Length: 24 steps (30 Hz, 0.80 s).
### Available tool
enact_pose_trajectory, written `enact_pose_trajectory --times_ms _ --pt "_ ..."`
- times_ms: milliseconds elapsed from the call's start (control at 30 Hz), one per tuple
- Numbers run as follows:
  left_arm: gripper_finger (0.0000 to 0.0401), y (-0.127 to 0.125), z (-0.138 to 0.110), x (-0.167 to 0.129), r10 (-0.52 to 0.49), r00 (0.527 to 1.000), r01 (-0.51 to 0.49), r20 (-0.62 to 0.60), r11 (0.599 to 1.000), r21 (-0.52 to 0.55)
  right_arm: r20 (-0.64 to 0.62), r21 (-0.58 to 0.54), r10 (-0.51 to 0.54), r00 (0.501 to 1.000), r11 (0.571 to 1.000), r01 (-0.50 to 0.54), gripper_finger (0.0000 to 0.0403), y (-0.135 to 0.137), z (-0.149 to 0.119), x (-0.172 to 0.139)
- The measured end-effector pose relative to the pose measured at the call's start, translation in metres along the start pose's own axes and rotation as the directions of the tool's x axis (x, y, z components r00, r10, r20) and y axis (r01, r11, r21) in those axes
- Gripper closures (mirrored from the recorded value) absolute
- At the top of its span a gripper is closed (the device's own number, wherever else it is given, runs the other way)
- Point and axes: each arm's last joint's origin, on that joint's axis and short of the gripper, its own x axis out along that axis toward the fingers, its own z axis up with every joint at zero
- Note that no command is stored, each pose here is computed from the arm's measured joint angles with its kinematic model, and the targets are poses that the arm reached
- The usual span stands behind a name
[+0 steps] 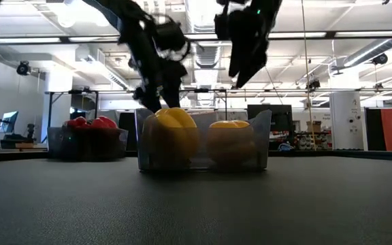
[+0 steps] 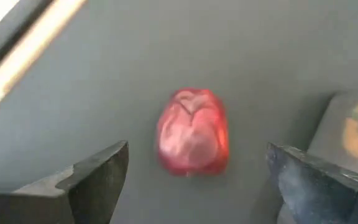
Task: Sort produce into baskets
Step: Put the red apple into the transparent bin
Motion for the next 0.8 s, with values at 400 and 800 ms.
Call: enact_pose_trajectory --times_ms 400,800 --pt "0.0040 0.015 -0.029 -0.110 0.036 0.976 -0.014 0.214 0.994 -0.106 0.134 -0.204 0.202 0.970 0.964 -0.173 0.0007 -0.059 0.041 0.075" --pt "0.0040 0.034 -0.102 -0.161 0.011 0.945 0.057 0.328 0.979 -0.197 0.188 -0.345 0.239 0.953 0.924 -0.164 0.0007 -0.067 0.081 0.129"
